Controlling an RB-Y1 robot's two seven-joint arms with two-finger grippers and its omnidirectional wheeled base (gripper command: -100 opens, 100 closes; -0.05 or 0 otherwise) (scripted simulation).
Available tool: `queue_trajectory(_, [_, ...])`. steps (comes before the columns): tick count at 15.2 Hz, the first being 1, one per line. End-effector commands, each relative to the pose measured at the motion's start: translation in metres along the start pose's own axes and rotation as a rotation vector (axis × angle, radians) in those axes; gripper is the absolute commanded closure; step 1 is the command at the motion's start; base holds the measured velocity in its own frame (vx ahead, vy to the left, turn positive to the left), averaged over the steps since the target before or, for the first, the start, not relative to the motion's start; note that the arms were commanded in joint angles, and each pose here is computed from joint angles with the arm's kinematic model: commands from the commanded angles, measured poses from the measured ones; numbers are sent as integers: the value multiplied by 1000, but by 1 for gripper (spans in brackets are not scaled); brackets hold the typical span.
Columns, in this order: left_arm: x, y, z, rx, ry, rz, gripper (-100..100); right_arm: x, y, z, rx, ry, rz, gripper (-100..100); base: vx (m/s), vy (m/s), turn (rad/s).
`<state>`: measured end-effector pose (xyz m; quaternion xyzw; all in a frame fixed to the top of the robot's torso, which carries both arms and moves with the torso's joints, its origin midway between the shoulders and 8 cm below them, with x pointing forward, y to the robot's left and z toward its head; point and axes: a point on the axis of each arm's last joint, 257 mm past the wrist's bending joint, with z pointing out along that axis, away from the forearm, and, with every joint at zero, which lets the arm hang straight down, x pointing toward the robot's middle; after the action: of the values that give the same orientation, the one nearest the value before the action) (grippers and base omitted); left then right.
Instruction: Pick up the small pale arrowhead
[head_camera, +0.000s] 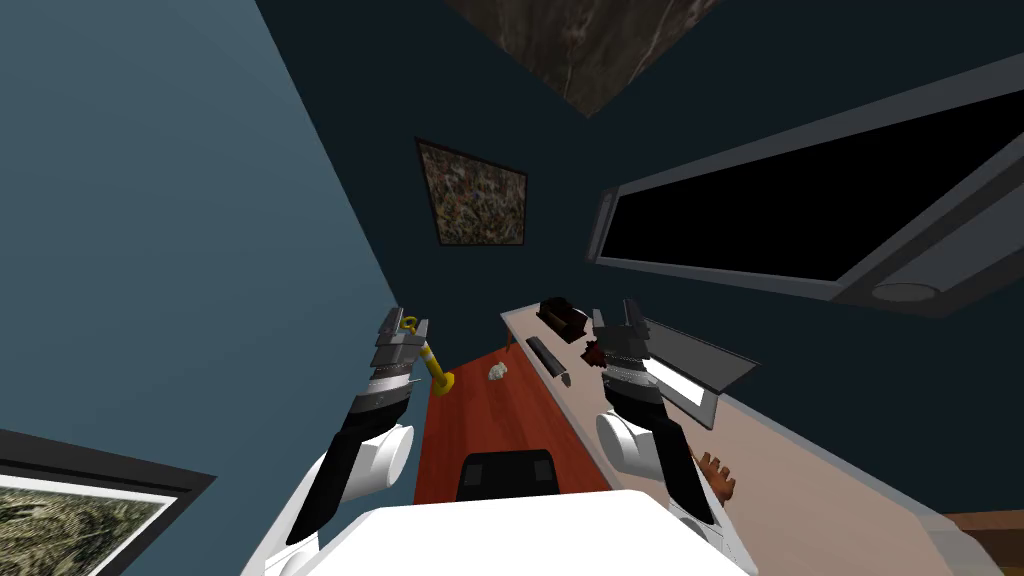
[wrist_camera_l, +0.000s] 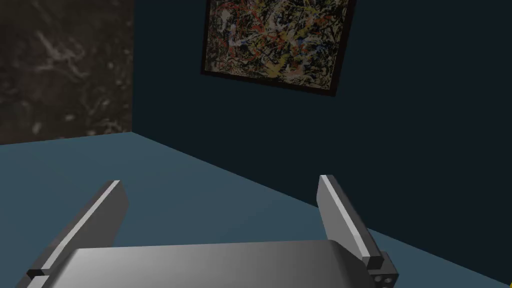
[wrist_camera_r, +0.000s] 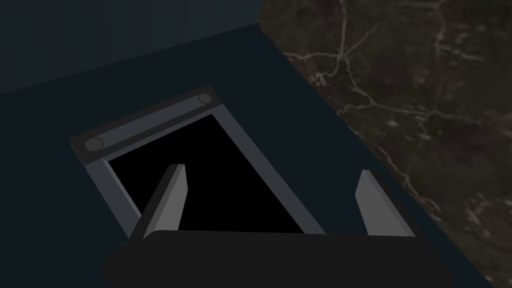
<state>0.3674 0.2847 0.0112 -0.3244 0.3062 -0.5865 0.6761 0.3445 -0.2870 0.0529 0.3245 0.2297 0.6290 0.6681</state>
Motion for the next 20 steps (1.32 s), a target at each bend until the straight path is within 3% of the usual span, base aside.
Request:
queue_trajectory(1, [0, 0, 0, 0, 0, 0, 0, 4, -12, -3, 23, 29, -28, -100, 5, -3, 46])
queue_trajectory(16, [0, 0, 0, 0, 0, 0, 0, 8, -118, -41, 206, 184, -250, -100, 20, -12, 68])
queue_trajectory(20, [0, 0, 0, 0, 0, 0, 0, 4, -154, -60, 268, 233, -329, -100, 18, -12, 90])
